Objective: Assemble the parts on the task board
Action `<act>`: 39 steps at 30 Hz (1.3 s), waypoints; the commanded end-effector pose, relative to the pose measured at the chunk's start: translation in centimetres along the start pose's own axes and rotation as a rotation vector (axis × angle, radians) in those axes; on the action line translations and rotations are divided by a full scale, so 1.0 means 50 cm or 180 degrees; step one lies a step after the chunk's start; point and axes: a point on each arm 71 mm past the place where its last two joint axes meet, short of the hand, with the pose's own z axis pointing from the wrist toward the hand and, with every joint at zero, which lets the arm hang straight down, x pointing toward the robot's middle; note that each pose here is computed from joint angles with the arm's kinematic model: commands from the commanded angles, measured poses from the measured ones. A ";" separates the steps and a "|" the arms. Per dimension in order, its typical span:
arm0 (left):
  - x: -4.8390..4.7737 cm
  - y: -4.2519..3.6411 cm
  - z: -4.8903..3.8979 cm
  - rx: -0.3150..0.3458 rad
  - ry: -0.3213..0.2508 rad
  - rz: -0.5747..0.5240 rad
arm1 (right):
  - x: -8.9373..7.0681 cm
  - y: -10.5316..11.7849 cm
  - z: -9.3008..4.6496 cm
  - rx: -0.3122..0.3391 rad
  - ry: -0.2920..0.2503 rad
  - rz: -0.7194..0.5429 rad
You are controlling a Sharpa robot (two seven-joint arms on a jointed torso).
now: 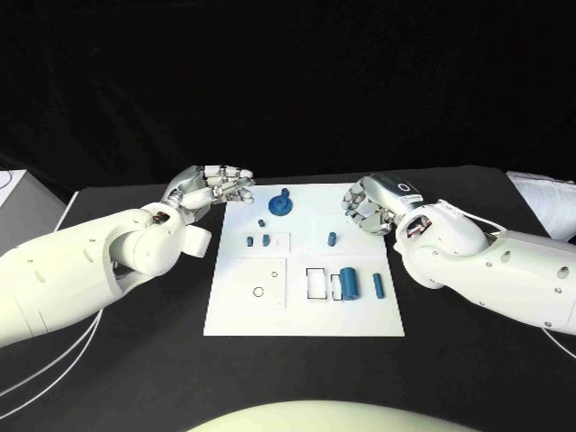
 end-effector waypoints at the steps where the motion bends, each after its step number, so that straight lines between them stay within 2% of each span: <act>1: 0.004 -0.002 0.002 0.0043 0.0003 0.0000 | -0.006 0.029 -0.003 -0.0151 -0.0105 0.0161; 8: 0.007 -0.002 0.004 0.0058 -0.0003 -0.0002 | 0.010 0.117 -0.004 -0.0487 0.0020 0.0282; 17: 0.012 -0.001 0.006 0.0069 -0.0008 -0.0007 | 0.065 0.207 -0.005 -0.0819 0.0267 0.0299; 30: 0.018 -0.002 0.008 0.0080 -0.0020 0.0000 | 0.142 0.251 -0.013 -0.0890 0.0429 0.0320; 39: 0.020 -0.002 0.009 0.0084 -0.0013 -0.0004 | 0.166 0.258 -0.010 -0.0864 0.0481 0.0263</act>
